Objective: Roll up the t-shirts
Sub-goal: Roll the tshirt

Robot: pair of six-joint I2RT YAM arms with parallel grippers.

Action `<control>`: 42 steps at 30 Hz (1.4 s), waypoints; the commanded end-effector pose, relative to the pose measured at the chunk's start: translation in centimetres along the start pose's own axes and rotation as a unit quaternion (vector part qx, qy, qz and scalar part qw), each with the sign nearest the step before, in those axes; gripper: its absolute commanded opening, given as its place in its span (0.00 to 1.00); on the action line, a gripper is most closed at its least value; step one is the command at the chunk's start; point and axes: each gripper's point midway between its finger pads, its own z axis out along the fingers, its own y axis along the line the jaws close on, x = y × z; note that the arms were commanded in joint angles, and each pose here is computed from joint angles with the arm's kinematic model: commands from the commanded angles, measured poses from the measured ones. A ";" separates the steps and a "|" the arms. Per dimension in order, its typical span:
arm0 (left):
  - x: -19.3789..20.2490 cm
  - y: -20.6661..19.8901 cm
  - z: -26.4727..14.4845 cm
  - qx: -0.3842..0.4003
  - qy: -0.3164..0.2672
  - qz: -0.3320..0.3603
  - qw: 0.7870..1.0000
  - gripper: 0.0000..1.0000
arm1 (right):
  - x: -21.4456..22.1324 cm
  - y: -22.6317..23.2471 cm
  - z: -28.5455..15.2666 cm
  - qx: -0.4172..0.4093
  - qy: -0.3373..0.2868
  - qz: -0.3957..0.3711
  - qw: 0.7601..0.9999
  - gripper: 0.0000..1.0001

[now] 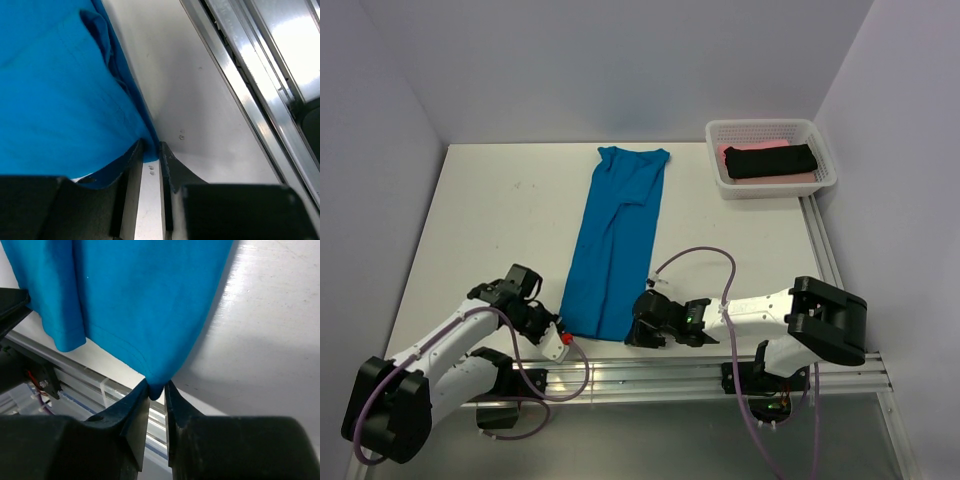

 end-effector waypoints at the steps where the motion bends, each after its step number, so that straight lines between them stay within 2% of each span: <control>1: 0.2 0.7 -0.2 0.005 0.014 0.002 1.000 0.24 | -0.5 1.6 -0.1 -0.015 -0.011 0.003 1.000 0.22; 2: 0.2 0.8 -0.2 0.005 0.017 0.002 1.000 0.23 | -0.5 1.6 -0.2 -0.016 -0.011 0.001 1.000 0.19; 3: 0.3 1.0 -0.2 0.005 0.021 0.002 1.000 0.22 | -0.6 1.6 -0.2 -0.015 -0.012 0.002 1.000 0.10; 4: 0.3 1.1 -0.2 0.007 0.022 0.003 1.000 0.21 | -0.7 1.7 -0.2 -0.016 -0.013 0.001 1.000 0.07; 5: 0.3 1.1 -0.1 0.007 0.022 0.002 1.000 0.12 | -0.6 1.6 -0.2 -0.014 -0.011 0.002 1.000 0.01; 8: 0.3 1.4 0.0 0.005 0.026 0.001 1.000 0.00 | -0.6 1.8 -0.4 -0.013 -0.010 -0.002 1.000 0.00; 16: -0.3 1.2 -0.5 0.023 0.020 0.010 0.999 0.00 | -0.9 2.9 -1.6 -0.030 -0.006 -0.010 0.999 0.00; 25: -1.4 2.8 -1.9 0.020 0.009 0.008 1.000 0.00 | -1.9 3.9 -2.5 -0.043 0.000 -0.018 0.999 0.00; 42: -1.4 6.0 -2.6 0.013 0.008 -0.010 1.000 0.00 | -6.0 3.1 -3.9 -0.038 -0.022 -0.022 0.999 0.00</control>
